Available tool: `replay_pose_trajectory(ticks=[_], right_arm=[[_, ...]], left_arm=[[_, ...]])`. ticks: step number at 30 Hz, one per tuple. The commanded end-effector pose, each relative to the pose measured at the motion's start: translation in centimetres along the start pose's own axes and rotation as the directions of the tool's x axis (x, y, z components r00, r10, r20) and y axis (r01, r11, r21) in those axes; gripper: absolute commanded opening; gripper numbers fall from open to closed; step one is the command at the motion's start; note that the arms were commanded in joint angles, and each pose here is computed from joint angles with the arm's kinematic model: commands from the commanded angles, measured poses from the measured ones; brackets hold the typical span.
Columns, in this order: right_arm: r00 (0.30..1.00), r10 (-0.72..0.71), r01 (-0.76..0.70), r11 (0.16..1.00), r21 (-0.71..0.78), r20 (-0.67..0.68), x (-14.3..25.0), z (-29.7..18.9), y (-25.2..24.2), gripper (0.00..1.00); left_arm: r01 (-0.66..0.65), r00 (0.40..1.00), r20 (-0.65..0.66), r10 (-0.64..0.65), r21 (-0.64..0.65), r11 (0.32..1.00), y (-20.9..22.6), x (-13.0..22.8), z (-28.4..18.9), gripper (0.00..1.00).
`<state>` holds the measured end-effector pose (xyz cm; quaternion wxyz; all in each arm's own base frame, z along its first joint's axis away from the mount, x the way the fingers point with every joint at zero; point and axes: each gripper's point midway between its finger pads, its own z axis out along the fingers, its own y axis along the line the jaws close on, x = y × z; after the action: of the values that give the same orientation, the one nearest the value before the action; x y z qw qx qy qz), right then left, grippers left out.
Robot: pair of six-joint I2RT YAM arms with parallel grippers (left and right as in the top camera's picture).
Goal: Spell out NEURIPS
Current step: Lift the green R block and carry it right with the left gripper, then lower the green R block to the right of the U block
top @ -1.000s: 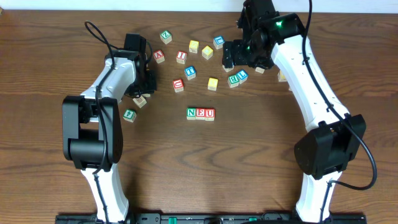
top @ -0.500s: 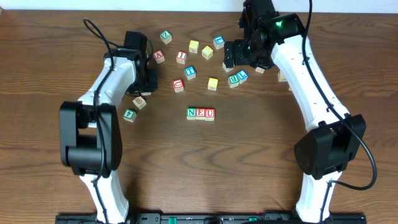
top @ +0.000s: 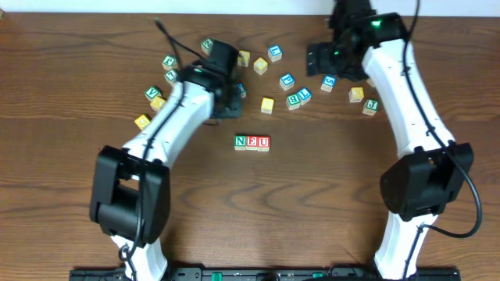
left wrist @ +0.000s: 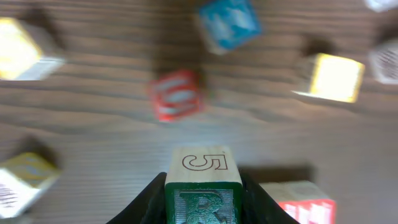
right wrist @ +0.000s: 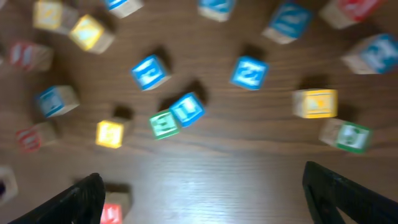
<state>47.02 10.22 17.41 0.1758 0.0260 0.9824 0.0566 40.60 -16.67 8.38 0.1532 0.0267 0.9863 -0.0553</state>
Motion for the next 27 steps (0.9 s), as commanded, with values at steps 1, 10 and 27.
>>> replay_pose_trajectory(ticks=[1, 10, 27], right_arm=[[0.997, 0.071, -0.072, 0.996, 0.045, 0.022, -1.2, -0.2, -3.6, 0.96], [0.975, 0.221, -0.222, 0.970, 0.100, 0.023, -1.5, -0.8, -11.3, 0.97], [0.962, 0.272, -0.266, 0.956, 0.122, -0.037, 0.1, -1.1, -13.4, 0.97]], left_arm=[[-0.029, 0.999, 0.047, 0.027, 0.037, 0.999, -3.7, -0.3, -1.4, 0.33], [-0.088, 0.992, 0.098, 0.077, 0.121, 0.989, -10.7, 1.3, -2.0, 0.33], [-0.093, 0.995, 0.059, 0.084, 0.163, 0.982, -16.3, 5.5, 0.3, 0.33]])
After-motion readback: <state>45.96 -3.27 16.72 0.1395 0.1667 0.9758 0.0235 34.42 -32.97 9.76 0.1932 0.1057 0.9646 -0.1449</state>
